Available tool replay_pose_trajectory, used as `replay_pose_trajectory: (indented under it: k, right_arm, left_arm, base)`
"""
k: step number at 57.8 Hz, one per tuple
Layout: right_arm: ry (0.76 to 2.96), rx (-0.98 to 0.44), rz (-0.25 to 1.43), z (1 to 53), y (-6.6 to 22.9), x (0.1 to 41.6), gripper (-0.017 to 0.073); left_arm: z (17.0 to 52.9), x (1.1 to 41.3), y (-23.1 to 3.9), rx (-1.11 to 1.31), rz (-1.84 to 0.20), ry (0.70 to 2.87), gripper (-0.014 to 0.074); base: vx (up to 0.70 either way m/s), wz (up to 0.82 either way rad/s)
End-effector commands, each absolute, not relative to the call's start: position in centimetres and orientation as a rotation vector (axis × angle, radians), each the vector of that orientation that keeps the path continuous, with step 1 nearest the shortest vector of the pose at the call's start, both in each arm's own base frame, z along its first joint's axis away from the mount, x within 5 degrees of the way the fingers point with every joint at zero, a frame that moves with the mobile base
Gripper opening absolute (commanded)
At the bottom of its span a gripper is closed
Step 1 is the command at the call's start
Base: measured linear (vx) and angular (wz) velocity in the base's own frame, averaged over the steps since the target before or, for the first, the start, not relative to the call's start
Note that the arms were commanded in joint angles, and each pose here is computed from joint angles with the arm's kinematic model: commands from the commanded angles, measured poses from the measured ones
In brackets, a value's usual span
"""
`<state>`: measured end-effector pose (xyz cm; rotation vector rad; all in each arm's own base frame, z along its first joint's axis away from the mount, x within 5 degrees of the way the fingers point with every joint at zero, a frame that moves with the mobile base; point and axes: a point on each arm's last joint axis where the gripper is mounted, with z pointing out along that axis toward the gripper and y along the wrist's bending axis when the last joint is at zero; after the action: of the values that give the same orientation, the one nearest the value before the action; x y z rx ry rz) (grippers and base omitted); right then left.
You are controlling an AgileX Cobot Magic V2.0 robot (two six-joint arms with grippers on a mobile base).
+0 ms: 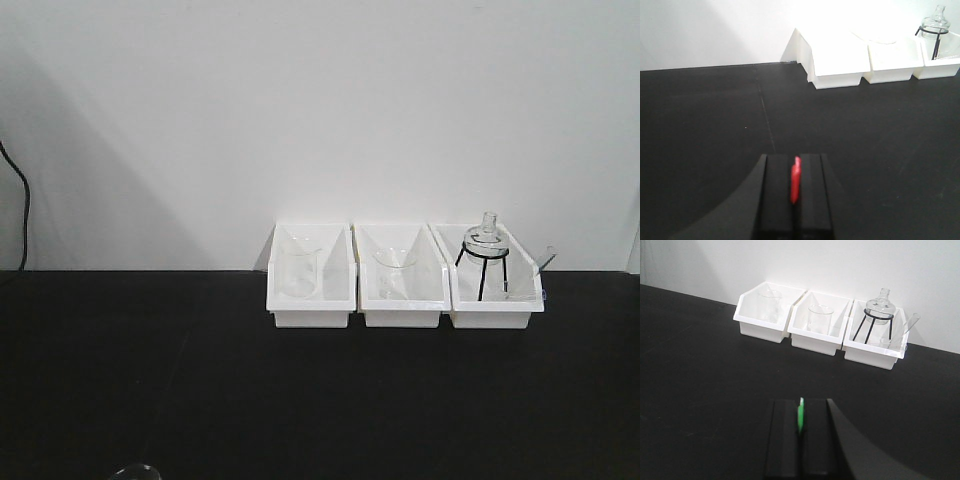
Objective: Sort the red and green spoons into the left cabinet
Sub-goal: 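Drive the base away from the bench holding both spoons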
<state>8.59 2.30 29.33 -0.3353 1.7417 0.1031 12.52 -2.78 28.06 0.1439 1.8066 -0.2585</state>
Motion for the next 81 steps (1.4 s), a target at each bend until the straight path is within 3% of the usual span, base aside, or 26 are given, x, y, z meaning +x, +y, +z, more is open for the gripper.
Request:
replay_pose_trajectory:
  k: [1,43,81]
  right_arm:
    - [1.632,-0.318,0.096,31.16,2.27,8.68,0.0003]
    - [1.632,-0.318,0.096,31.16,2.27,8.68,0.0003]
    - [1.632,-0.318,0.096,31.16,2.27,8.68,0.0003]
  left_arm:
    - [29.28,12.68,-2.6,0.108,-0.252,1.753,0.0]
    - [29.29,12.69,-2.59,0.107,-0.251,1.752,0.0]
    - [29.29,12.69,-2.59,0.107,-0.251,1.752,0.0]
  base:
    - [0.0,0.0]
    - [-0.03,0.05]
    - [-0.13,0.48]
